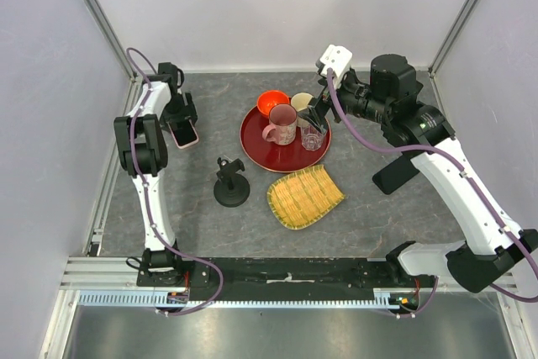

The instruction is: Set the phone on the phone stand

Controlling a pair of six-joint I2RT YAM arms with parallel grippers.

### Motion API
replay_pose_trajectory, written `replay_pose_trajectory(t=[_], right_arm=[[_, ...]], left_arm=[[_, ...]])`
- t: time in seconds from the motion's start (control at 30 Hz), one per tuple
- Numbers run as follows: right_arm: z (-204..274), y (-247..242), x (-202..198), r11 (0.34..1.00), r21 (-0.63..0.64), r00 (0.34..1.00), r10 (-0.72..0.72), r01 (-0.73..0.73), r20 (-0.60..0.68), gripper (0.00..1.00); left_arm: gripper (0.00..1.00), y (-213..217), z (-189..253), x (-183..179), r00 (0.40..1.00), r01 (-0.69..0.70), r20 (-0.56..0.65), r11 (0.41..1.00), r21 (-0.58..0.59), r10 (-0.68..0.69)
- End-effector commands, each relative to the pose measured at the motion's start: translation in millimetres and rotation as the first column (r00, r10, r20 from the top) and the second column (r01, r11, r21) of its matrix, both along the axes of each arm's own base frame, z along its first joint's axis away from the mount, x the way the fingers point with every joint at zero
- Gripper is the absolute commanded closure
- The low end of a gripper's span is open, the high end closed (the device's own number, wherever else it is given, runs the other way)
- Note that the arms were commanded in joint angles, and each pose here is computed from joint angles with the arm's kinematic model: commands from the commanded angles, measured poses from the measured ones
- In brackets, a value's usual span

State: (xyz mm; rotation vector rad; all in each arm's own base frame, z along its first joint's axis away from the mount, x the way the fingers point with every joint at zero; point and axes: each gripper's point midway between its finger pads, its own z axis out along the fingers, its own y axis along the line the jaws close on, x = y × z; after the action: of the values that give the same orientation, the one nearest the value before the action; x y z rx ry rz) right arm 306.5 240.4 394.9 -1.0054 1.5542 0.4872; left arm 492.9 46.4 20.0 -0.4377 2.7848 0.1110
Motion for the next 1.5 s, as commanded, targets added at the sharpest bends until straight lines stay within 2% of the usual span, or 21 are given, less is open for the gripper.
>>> replay_pose_trajectory(t=[0.0, 0.1, 0.23, 0.33, 0.5, 0.6, 0.63, 0.67, 0.8, 0.9, 0.97, 1.03, 1.07, 1.13, 1.2, 1.27, 1.33, 1.37, 1.4, 1.43, 1.47], right_arm=[[14, 1, 0, 1.0, 0.021, 0.999, 0.005, -0.006, 0.044, 0.02], [16, 1, 0, 1.0, 0.024, 0.999, 0.0, -0.002, 0.047, 0.02], [15, -1, 0, 1.0, 0.02, 0.999, -0.008, 0.007, 0.048, 0.02], [15, -4, 1, 0.999, 0.019, 0.998, -0.028, 0.027, 0.052, 0.02], [17, -5, 3, 0.999, 0.027, 0.998, -0.036, 0.035, 0.05, 0.02], [17, -4, 3, 0.999, 0.031, 0.998, -0.036, 0.034, 0.048, 0.02], [18, -5, 4, 0.999, 0.032, 0.998, -0.045, 0.043, 0.05, 0.02], [18, -5, 6, 0.998, 0.037, 0.997, -0.055, 0.053, 0.052, 0.02], [24, -14, 24, 0.982, 0.075, 0.983, -0.177, 0.173, 0.05, 0.02], [29, -16, 36, 0.968, 0.103, 0.972, -0.232, 0.227, 0.039, 0.02], [28, -16, 47, 0.959, 0.107, 0.963, -0.267, 0.263, 0.022, 0.02], [25, -15, 57, 0.949, 0.114, 0.955, -0.296, 0.295, -0.003, 0.02], [24, -18, 64, 0.94, 0.117, 0.947, -0.32, 0.319, -0.014, 0.02], [26, -16, 78, 0.922, 0.152, 0.935, -0.35, 0.355, -0.059, 0.02], [41, -18, 91, 0.899, 0.211, 0.923, -0.375, 0.384, -0.084, 0.02], [39, -7, 106, 0.881, 0.261, 0.918, -0.371, 0.395, -0.139, 0.02], [37, 16, 107, 0.896, 0.311, 0.946, -0.277, 0.318, -0.169, 0.02], [55, 28, 106, 0.888, 0.383, 0.966, -0.228, 0.257, -0.119, 0.02], [40, 39, 105, 0.888, 0.397, 0.971, -0.194, 0.233, -0.136, 0.02], [45, 52, 98, 0.884, 0.435, 0.985, -0.134, 0.17, -0.111, 0.02], [69, 71, 87, 0.843, 0.531, 0.997, -0.073, 0.083, -0.04, 0.02]], left_arm=[[0.1, -1, -12, -21, 0.996, -0.026, -0.087, 1.0, 0.015, 0.027], [0.11, 3, -16, -30, 0.986, -0.124, -0.103, 0.991, 0.043, 0.128], [0.14, 14, -22, -33, 0.978, -0.158, -0.121, 0.982, 0.108, 0.17], [0.24, 19, -26, -35, 0.974, -0.167, -0.132, 0.976, 0.136, 0.185], [0.31, 15, -25, -36, 0.969, -0.199, -0.122, 0.973, 0.12, 0.213], [0.61, 12, -22, -33, 0.971, -0.217, -0.085, 0.972, 0.092, 0.225], [0.89, 16, -13, -30, 0.97, -0.236, -0.049, 0.969, 0.076, 0.24], [0.98, 15, -9, -29, 0.969, -0.244, -0.034, 0.968, 0.063, 0.246], [0.98, 13, 38, -23, 0.962, -0.259, 0.098, 0.966, 0.021, 0.256], [0.98, 13, 84, -23, 0.93, -0.3, 0.219, 0.954, -0.016, 0.296], [0.98, 10, 124, -24, 0.883, -0.337, 0.318, 0.938, -0.077, 0.344], [0.98, -1, 138, -33, 0.856, -0.343, 0.354, 0.926, -0.155, 0.376], [0.98, -5, 171, -33, 0.812, -0.322, 0.441, 0.924, -0.207, 0.382], [0.98, -19, 186, -41, 0.785, -0.301, 0.461, 0.905, -0.301, 0.415], [0.98, -33, 229, -48, 0.736, -0.237, 0.524, 0.888, -0.393, 0.428], [0.98, -44, 261, -53, 0.691, -0.205, 0.547, 0.853, -0.48, 0.473], [0.98, -59, 300, -63, 0.643, -0.15, 0.553, 0.795, -0.588, 0.53], [0.98, -64, 310, -65, 0.633, -0.135, 0.541, 0.767, -0.627, 0.554], [0.98, -75, 319, -70, 0.641, -0.1, 0.52, 0.733, -0.672, 0.564], [0.98, -81, 335, -74, 0.615, -0.081, 0.494, 0.673, -0.736, 0.614], [0.98, -87, 340, -76, 0.616, -0.068, 0.469, 0.636, -0.768, 0.632]])
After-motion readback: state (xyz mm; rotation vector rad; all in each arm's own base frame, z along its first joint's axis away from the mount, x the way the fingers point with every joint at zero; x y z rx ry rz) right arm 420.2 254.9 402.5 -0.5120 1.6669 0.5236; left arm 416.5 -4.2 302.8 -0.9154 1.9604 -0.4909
